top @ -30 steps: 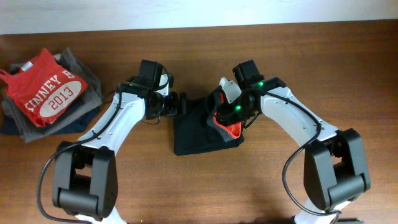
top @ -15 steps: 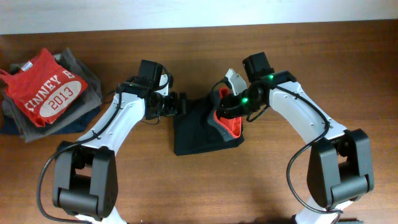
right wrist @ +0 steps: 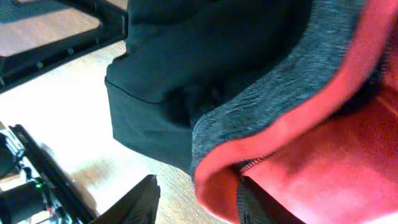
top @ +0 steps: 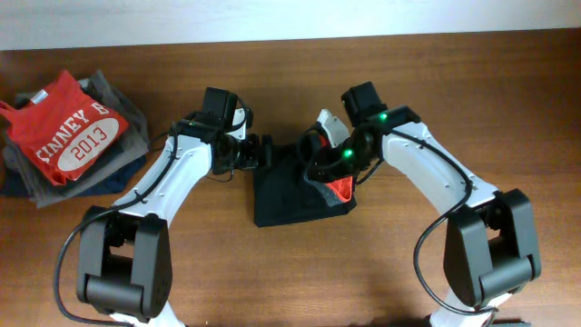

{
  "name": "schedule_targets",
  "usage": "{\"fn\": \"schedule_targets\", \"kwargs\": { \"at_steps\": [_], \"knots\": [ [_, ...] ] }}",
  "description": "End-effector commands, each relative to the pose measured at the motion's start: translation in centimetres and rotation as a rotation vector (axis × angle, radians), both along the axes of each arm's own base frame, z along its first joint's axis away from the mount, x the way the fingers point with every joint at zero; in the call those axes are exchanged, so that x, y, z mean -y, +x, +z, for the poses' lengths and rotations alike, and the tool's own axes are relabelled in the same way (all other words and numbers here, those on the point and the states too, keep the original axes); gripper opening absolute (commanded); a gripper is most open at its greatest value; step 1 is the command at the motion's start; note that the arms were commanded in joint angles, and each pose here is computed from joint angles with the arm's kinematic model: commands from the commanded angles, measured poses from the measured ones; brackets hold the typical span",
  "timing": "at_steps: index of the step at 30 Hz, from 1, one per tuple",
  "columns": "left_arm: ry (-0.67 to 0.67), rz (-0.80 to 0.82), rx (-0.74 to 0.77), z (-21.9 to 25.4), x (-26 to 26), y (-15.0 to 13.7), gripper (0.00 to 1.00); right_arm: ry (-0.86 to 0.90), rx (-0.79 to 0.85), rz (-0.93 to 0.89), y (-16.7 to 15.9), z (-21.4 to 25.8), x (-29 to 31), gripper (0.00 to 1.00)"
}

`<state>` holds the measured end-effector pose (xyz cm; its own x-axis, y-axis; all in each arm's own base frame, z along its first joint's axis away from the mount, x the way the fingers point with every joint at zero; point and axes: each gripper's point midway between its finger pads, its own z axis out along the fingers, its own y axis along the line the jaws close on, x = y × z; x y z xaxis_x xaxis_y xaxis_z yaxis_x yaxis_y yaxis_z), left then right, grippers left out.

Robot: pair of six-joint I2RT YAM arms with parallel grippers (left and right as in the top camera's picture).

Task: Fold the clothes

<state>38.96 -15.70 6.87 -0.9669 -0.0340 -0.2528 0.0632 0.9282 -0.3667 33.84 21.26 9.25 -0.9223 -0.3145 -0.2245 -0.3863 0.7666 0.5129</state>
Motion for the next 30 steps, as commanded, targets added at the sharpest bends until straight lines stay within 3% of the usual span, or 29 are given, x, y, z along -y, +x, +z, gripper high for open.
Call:
{"fn": "schedule_targets", "kwargs": {
  "at_steps": [1,4,5,13,19,23,30],
  "knots": [
    [0.009,-0.020,0.017,0.3,0.1,-0.3,0.99,-0.076,0.019,-0.029,0.1,-0.3,0.5,0.44],
    [0.009,-0.020,0.017,0.3,0.1,-0.3,0.99,-0.087,0.012,-0.034,0.2,-0.7,0.7,0.11],
    [0.009,-0.020,0.017,0.3,0.1,-0.3,0.99,-0.095,0.014,-0.037,0.2,-0.8,0.8,0.04],
    [0.010,-0.028,0.010,0.3,0.3,-0.6,0.99,-0.424,-0.023,-0.279,0.9,-2.9,8.1,0.04],
    [-0.001,-0.073,0.023,0.5,2.1,-1.0,0.99,-0.511,-0.090,-0.329,-0.9,-4.8,10.5,0.04],
    [0.004,-0.184,0.082,0.8,4.6,-1.4,0.99,-0.514,-0.097,-0.330,-1.6,-6.6,10.9,0.04],
    [0.072,-0.232,0.155,0.8,6.6,-1.3,0.99,-0.538,-0.107,-0.341,-2.5,-8.0,11.6,0.05]
  ]
}}
